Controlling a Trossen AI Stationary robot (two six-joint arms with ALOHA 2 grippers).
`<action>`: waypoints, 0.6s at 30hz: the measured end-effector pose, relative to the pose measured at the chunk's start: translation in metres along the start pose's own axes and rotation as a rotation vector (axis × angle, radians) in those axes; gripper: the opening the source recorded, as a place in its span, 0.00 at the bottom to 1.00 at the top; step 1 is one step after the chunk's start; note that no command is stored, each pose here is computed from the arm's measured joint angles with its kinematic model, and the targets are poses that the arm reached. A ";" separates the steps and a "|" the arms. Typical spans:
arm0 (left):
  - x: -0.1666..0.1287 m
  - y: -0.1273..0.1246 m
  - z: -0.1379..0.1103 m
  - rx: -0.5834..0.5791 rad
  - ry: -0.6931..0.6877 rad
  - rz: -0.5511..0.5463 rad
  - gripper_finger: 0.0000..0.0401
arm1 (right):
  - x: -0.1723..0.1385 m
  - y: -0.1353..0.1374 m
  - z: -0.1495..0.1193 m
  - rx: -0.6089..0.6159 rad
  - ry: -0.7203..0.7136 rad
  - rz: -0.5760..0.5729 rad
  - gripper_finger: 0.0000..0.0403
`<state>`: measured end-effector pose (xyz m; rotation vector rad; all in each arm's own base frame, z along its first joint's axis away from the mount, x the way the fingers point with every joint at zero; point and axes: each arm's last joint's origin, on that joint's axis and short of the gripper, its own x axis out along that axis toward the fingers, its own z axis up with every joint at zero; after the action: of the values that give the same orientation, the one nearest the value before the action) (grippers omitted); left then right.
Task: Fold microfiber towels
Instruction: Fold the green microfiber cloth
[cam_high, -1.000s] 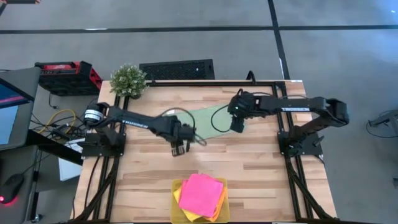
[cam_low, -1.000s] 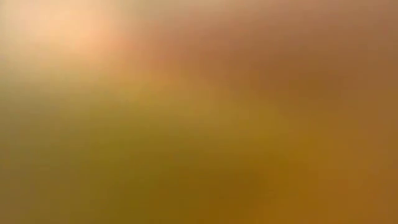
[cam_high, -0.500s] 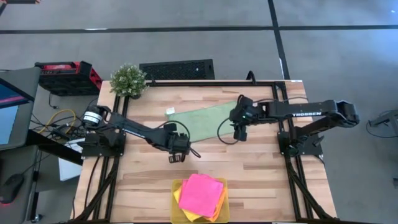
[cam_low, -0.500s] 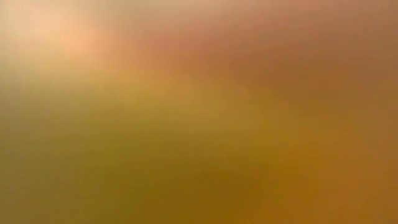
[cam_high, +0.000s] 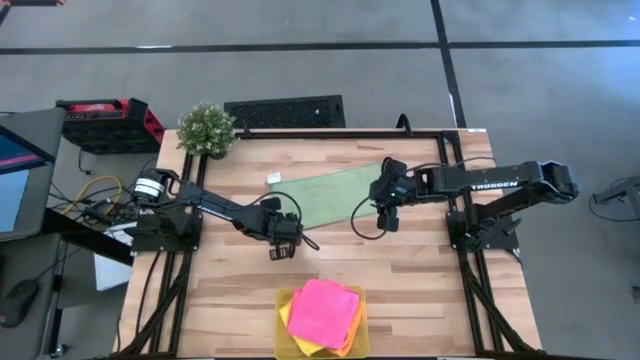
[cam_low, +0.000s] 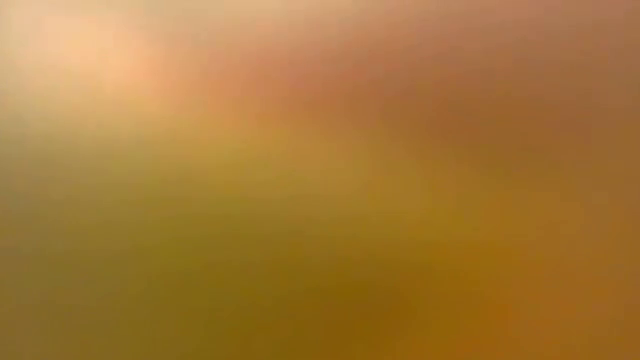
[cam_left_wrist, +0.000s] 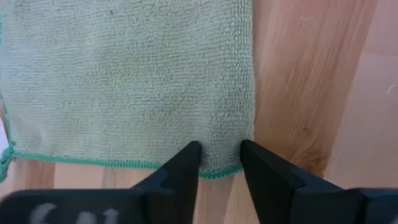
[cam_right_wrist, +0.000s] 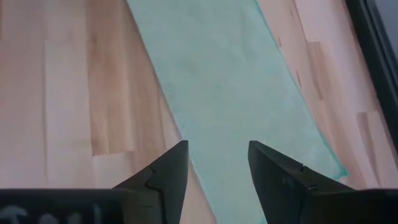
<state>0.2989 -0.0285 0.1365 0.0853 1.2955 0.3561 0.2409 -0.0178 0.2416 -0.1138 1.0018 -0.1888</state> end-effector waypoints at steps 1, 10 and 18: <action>0.000 0.000 0.001 -0.001 -0.001 0.001 0.27 | 0.000 0.000 -0.001 -0.001 0.007 -0.004 0.47; -0.013 0.015 0.024 -0.036 -0.029 0.038 0.02 | -0.014 -0.009 -0.007 0.017 0.018 -0.137 0.46; -0.040 0.036 0.068 0.150 -0.169 0.040 0.00 | -0.048 -0.021 -0.016 0.110 -0.069 -0.168 0.45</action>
<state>0.3467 0.0026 0.2016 0.2630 1.1528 0.2798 0.1999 -0.0286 0.2761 -0.1034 0.9109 -0.3901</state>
